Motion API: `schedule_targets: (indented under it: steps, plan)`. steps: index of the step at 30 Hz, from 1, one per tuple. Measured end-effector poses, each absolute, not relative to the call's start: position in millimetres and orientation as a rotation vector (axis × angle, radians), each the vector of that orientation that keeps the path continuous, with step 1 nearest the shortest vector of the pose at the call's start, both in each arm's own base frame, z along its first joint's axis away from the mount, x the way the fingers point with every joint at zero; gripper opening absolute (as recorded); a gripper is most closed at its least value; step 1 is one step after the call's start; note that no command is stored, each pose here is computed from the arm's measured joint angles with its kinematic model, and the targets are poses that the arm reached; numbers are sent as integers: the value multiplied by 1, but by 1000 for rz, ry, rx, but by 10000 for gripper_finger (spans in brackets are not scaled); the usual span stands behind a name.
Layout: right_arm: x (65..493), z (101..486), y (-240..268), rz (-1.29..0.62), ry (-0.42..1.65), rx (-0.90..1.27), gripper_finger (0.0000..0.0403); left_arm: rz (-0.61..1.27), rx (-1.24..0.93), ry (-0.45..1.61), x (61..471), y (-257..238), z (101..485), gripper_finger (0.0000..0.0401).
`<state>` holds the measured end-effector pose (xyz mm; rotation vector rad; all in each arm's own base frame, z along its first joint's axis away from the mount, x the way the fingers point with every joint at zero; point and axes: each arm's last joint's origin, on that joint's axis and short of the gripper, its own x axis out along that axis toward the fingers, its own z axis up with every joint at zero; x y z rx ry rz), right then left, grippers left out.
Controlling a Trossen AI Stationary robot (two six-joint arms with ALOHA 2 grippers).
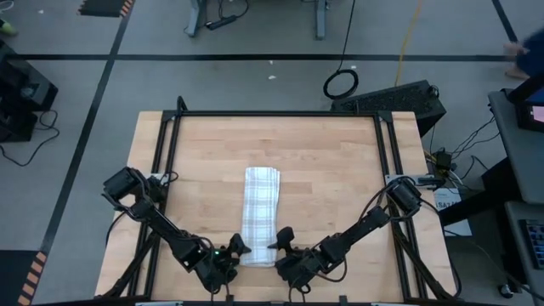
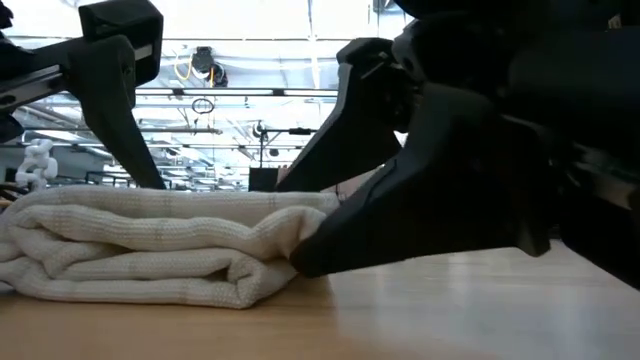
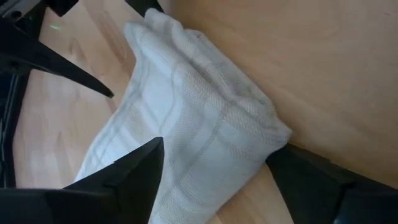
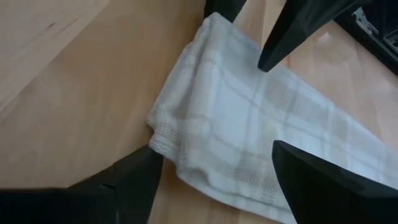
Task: Roll towel
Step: Roll the brown checkered towel
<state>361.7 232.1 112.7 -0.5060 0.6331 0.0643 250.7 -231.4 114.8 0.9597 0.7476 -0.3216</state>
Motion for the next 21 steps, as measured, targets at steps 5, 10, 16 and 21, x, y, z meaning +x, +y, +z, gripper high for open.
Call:
schedule_targets:
  steps: [5, 10, 16, 21]
  plan:
    - [363, 114, 233, 65, 617, -499, 265, -315, 955, 741, 252, -232, 114, 244]
    - [362, 114, 233, 66, 621, -503, 255, -268, 886, 750, 255, -228, 113, 160]
    - [355, 110, 236, 65, 668, -533, 272, -184, 758, 764, 254, -227, 113, 24]
    - [347, 107, 241, 29, 703, -506, 296, -119, 712, 775, 253, -225, 112, 33]
